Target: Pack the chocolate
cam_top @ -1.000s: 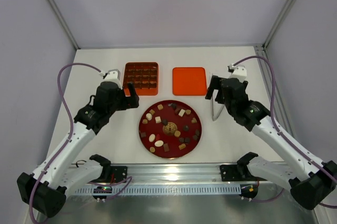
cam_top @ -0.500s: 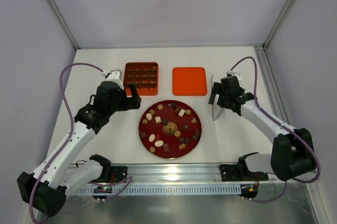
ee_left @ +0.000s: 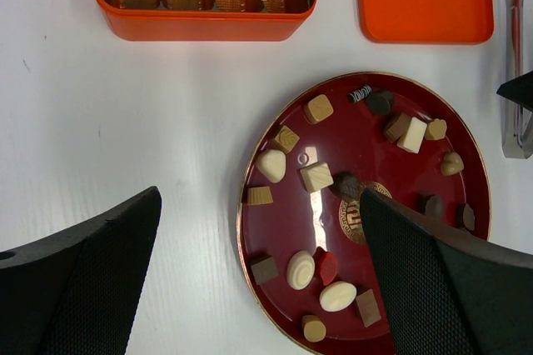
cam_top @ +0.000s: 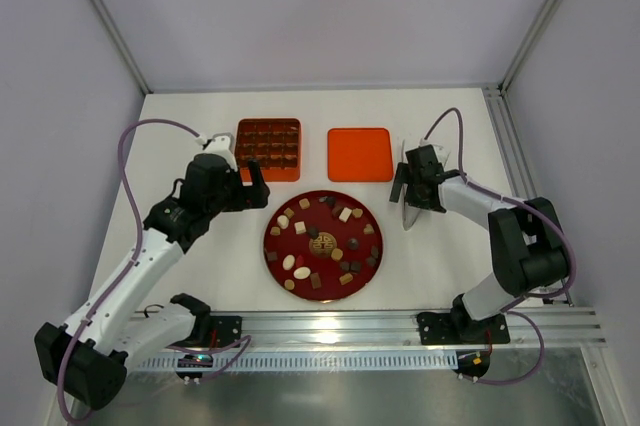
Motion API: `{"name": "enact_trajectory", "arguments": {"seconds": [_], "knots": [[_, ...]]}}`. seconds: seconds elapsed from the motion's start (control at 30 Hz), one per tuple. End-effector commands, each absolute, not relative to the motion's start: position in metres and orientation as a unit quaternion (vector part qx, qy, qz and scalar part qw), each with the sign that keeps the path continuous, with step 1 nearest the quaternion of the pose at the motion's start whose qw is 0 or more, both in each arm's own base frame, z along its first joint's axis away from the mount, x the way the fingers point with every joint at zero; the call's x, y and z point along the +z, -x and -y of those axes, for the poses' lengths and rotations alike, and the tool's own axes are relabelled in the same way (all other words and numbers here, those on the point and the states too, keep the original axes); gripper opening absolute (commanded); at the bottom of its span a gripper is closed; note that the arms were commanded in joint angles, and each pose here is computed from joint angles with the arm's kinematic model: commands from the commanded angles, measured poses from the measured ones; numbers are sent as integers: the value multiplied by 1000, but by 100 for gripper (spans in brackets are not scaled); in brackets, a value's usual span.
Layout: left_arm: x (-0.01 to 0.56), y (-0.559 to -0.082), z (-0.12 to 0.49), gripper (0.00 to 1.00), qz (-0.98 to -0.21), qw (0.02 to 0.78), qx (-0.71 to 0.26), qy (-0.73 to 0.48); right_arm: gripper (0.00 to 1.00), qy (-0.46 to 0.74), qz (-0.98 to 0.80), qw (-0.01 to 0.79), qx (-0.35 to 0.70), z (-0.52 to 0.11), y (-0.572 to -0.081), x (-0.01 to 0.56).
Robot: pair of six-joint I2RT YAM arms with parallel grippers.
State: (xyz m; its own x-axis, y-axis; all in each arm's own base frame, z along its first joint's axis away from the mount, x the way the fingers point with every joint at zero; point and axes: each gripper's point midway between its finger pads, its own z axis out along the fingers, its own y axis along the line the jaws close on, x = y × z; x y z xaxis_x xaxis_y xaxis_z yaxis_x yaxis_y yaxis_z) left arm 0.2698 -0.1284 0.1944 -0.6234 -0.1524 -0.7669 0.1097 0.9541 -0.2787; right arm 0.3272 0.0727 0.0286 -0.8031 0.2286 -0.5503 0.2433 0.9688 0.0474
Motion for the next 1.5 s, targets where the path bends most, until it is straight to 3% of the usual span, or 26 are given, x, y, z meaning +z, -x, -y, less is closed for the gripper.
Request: {"name": "enact_trajectory", "arguments": {"seconds": [0.0,0.2,0.7,0.8,0.93,1.47], "knots": [[212,-275,132,100,-879,448,-163,9,98,-138,-933,331,-6,-77,-356,45],[211,-275,133,100,-880,447,-162,7,89,-138,-937,321,-21,-74,-359,38],[206,-277,135,100,-884,439,-162,7,80,-144,-938,312,-32,-72,-358,25],[206,-277,135,100,-884,439,-161,8,75,-143,-939,311,-31,-72,-358,25],[205,-277,134,100,-885,438,-159,8,57,-140,-937,317,-36,-70,-360,34],[207,-277,133,100,-883,441,-159,8,56,-124,-915,385,-18,-62,-343,141]]}}
